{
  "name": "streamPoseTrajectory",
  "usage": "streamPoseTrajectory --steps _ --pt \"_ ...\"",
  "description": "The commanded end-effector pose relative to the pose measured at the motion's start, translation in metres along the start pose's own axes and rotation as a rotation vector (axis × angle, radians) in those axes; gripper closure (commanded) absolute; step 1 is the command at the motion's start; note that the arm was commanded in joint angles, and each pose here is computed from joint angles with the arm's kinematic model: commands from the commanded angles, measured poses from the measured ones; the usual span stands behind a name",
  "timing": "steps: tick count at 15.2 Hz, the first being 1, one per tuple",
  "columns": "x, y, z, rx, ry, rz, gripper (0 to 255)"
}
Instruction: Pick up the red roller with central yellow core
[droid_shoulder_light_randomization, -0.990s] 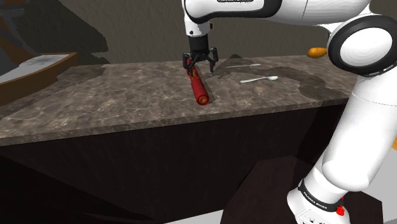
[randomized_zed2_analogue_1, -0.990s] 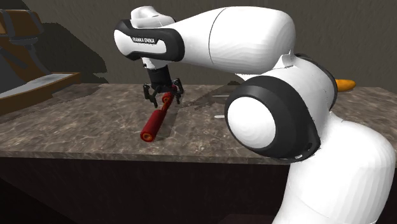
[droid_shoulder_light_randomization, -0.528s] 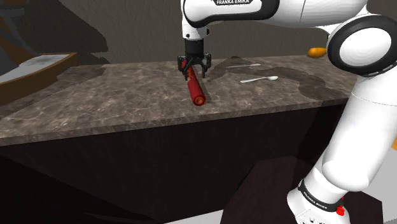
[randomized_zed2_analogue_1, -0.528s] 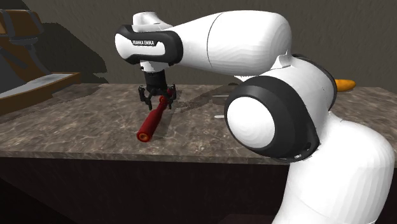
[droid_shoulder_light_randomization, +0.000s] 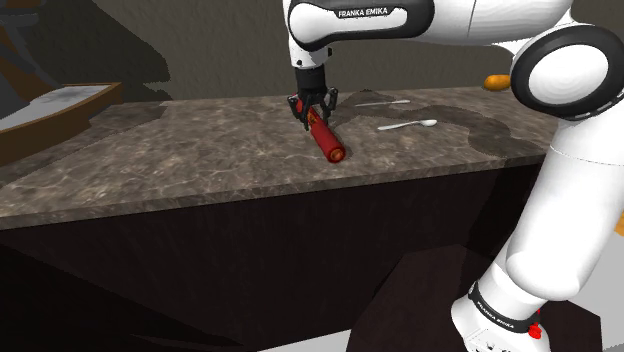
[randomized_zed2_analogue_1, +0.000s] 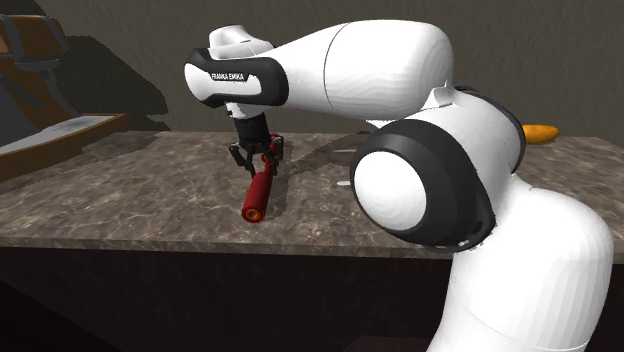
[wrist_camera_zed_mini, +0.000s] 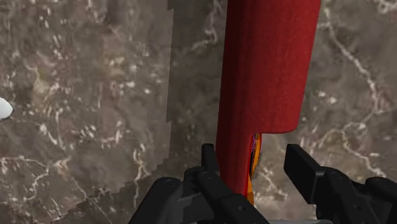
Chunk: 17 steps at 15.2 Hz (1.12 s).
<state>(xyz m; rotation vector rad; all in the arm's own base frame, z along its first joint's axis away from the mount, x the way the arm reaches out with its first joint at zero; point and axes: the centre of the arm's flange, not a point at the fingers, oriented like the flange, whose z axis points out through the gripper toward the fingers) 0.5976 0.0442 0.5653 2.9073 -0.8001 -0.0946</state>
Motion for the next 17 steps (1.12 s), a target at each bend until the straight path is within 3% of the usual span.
streamPoseTrajectory --steps 1,17 --pt "-0.004 0.004 0.003 -0.011 -0.009 0.001 255" --pt "-0.006 0.014 -0.071 -0.011 -0.009 0.001 255"
